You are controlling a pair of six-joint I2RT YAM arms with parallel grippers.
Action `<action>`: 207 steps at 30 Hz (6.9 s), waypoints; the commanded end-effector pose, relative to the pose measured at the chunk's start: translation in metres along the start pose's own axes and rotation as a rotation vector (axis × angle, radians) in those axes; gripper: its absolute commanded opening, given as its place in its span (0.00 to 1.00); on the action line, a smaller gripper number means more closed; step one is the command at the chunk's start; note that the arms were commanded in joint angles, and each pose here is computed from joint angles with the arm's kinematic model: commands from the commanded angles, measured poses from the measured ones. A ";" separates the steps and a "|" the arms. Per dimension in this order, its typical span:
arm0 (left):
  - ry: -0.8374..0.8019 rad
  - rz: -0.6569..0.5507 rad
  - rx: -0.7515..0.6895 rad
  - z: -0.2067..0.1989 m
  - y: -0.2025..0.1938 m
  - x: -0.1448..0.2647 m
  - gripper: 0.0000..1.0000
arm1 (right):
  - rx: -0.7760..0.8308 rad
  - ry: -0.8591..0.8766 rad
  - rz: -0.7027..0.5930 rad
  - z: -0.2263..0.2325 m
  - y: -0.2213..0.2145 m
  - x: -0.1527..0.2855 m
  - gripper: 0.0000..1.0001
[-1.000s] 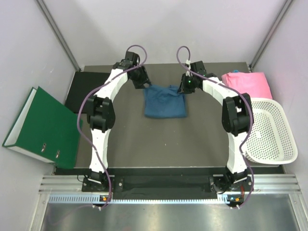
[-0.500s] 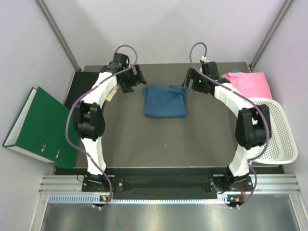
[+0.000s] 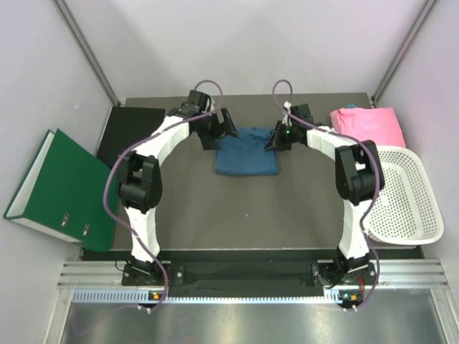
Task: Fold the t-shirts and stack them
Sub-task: Smooth out wrinkles on the folded tshirt, then put the neatly folded tshirt into the corner of the board with the right arm
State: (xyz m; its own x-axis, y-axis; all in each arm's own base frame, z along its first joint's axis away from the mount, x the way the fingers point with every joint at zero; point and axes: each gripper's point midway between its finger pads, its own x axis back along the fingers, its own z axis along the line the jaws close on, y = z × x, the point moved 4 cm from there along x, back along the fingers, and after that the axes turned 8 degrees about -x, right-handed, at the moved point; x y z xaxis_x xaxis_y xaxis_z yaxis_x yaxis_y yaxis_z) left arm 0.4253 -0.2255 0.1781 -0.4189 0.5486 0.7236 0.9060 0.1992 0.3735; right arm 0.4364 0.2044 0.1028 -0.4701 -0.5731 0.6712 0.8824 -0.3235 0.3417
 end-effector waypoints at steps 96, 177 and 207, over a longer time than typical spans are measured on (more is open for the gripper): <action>0.022 0.135 -0.125 0.048 -0.033 0.030 0.95 | 0.457 -1.696 0.016 -0.215 0.098 0.108 0.00; 0.106 0.067 -0.025 0.131 -0.029 -0.051 0.00 | -0.029 -0.066 0.036 0.012 -0.021 0.034 0.99; 0.120 0.062 -0.028 0.119 -0.007 -0.025 0.21 | 0.146 -0.298 0.139 0.006 -0.031 -0.044 0.03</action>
State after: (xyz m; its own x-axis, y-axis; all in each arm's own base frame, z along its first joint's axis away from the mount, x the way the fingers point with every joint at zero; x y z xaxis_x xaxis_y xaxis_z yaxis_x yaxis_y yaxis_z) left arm 0.4356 -0.1585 0.0634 -0.3448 0.5171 0.7834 0.9377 0.1519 0.3124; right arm 0.4431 0.2626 0.0645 -0.3636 -0.4927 0.7906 0.9315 -0.1999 0.3039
